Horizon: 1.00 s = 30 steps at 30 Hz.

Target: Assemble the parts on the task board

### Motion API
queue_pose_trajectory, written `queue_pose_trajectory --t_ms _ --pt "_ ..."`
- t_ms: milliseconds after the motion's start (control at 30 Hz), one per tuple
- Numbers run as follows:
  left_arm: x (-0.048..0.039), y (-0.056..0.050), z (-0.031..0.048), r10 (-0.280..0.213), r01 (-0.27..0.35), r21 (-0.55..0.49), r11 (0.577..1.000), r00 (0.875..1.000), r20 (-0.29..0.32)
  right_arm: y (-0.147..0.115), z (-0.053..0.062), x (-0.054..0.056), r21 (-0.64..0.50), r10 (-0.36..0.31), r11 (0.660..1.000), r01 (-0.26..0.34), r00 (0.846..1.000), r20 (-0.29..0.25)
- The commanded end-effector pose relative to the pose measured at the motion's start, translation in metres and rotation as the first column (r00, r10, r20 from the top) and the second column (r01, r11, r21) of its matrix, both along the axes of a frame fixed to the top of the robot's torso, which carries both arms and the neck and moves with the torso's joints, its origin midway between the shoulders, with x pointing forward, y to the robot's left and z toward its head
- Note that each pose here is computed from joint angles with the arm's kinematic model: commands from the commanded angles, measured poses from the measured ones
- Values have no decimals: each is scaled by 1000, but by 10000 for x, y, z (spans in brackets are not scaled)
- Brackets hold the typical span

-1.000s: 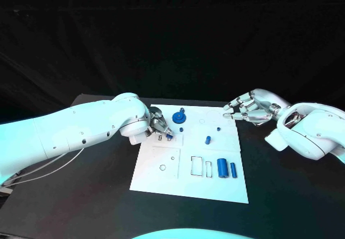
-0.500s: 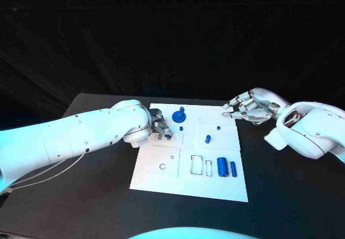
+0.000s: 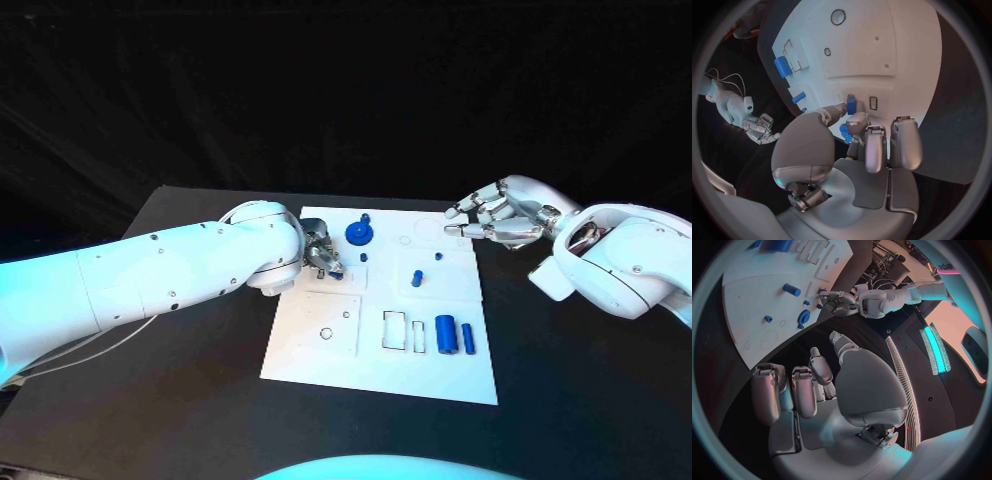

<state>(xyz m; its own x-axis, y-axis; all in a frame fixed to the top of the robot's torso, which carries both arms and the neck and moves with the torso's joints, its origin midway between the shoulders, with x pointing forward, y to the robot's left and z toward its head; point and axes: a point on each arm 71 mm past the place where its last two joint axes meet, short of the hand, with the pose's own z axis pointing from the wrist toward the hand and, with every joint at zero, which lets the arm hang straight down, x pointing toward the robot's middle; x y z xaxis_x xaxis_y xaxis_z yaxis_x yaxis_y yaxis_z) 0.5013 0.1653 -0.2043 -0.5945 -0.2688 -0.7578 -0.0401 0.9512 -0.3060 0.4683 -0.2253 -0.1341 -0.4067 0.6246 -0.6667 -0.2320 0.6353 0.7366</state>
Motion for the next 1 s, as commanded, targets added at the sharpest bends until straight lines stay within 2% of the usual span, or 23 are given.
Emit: queue_pose_trajectory --t_ms 33,700,1000 --pt "-13 -18 -5 -50 50 53 997 999 -2 13 2 -6 1 14 1000 -14 1000 8" --pt "-25 -57 -27 -48 49 31 998 998 -43 27 -5 -11 -3 26 1000 -26 1000 8" --pt "18 -69 -54 -45 48 39 998 997 -60 33 -6 -15 -3 30 1000 -30 1000 7"
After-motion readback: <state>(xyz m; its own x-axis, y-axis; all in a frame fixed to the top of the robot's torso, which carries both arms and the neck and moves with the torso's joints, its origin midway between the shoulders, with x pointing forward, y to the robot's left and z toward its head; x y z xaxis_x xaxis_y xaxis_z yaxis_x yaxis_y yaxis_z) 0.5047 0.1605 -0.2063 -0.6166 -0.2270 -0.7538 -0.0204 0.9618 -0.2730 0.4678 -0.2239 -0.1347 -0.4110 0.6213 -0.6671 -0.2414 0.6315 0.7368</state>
